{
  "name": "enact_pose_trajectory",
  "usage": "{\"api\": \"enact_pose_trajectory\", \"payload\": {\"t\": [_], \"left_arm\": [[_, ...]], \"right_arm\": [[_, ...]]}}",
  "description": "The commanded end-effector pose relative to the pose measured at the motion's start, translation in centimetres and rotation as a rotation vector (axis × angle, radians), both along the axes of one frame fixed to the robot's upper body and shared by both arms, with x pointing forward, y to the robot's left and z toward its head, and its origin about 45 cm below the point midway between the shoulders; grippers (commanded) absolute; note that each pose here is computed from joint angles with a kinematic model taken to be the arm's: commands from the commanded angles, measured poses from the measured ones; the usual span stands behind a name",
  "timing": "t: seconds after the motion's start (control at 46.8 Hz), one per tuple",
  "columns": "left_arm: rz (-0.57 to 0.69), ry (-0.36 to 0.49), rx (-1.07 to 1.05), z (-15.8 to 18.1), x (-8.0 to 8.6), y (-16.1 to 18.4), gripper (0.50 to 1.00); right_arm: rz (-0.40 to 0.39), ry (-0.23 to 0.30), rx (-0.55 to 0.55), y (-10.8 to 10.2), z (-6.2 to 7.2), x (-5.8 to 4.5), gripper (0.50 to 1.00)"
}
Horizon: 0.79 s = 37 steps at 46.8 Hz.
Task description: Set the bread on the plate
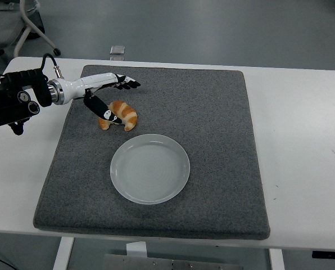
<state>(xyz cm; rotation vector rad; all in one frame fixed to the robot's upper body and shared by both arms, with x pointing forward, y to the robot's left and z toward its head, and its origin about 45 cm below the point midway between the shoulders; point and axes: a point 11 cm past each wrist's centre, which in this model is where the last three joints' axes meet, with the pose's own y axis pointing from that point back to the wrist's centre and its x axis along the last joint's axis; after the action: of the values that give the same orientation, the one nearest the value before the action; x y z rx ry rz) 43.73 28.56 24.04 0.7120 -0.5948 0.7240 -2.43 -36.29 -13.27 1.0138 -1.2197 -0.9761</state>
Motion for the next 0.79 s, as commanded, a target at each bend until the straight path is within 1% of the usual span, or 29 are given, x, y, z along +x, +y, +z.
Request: {"api": "enact_pose_trajectory", "payload": {"t": [0.0,0.171,0.363,0.62,0.769], "left_arm": [[0.007,-0.022,-0.006,-0.7,0.3,-0.1,0.988],[0.008,-0.042,-0.015,-1.9,0.8,-0.6,0.988],[0.011,-0.019,-0.016,-3.2,0.2,-0.6,0.988],[0.007,-0.017,-0.017,-3.4,0.1,-0.6,0.988],[0.002,-0.020,-0.024,-3.4,0.0,-0.6,0.958]], "right_arm": [[0.001,0.000,0.000,0.0,0.0,0.0,0.930],[0.000,0.000,0.000,0.0,0.0,0.0,0.930],[0.000,0.000,0.000,0.0,0.0,0.0,0.930],[0.000,0.000,0.000,0.0,0.0,0.0,0.930],[0.000,0.000,0.000,0.0,0.0,0.0,0.930]]}}
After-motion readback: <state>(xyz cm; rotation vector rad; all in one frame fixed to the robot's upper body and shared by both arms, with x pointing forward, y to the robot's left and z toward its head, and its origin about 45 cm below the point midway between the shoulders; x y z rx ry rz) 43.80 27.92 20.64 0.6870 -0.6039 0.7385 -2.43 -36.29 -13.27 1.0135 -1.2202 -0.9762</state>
